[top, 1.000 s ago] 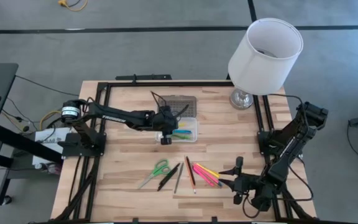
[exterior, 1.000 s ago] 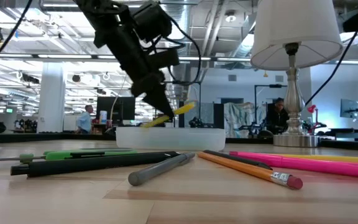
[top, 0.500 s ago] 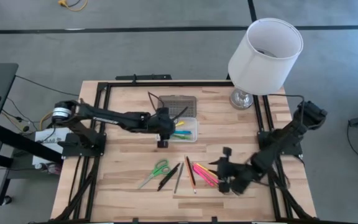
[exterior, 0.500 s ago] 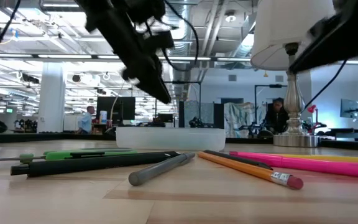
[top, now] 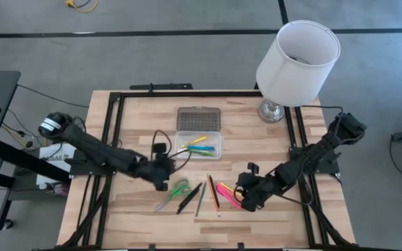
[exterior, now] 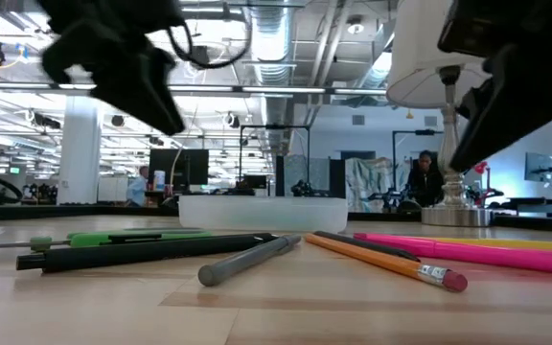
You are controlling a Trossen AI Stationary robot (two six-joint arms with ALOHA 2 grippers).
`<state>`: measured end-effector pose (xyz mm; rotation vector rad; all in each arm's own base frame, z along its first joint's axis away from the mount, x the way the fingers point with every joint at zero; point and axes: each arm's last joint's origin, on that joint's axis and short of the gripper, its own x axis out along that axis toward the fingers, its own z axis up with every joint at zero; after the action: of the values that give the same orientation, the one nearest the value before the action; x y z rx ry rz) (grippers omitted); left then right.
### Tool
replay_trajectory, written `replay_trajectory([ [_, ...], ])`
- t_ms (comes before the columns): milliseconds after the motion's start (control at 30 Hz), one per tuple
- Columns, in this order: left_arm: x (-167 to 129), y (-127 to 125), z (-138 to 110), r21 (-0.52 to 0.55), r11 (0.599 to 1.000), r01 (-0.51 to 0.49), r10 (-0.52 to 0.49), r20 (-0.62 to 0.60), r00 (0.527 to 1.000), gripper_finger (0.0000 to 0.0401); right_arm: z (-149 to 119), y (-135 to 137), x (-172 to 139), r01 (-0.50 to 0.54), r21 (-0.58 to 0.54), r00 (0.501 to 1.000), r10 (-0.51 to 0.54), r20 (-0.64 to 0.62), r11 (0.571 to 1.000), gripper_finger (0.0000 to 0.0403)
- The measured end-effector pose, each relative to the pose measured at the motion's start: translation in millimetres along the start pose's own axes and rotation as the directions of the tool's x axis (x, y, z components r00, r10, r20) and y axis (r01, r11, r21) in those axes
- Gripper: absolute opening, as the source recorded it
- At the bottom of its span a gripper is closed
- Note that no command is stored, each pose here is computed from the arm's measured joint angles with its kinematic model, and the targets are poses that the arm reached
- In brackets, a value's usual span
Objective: Pick & place school supplies into a supply box
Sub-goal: Put the yellow pen into the black supply box
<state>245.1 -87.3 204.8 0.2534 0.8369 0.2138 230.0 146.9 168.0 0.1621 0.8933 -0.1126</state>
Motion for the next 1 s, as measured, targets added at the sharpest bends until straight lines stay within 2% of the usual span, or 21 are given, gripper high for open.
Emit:
replay_trajectory([
  [267,-19,-33,-18,-0.035,0.997,-0.065,0.068,0.088,0.994,0.0162,-5,6,-3,-0.016,0.020,1.000,0.016,0.000,1.000,0.0118],
  [467,-32,-47,-22,-0.055,0.992,-0.112,0.120,0.169,0.978,0.0161,-16,12,21,0.009,0.016,0.999,-0.008,-0.045,1.000,0.0118],
  [633,-39,-53,-22,-0.059,0.989,-0.134,0.144,0.220,0.965,0.0161,-24,12,33,0.043,0.024,0.996,-0.040,-0.083,0.999,0.0118],
  [1000,-42,-57,-24,-0.087,0.989,-0.119,0.136,0.231,0.963,0.0161,-29,10,37,0.075,0.011,0.992,-0.073,-0.107,0.997,0.0118],
])
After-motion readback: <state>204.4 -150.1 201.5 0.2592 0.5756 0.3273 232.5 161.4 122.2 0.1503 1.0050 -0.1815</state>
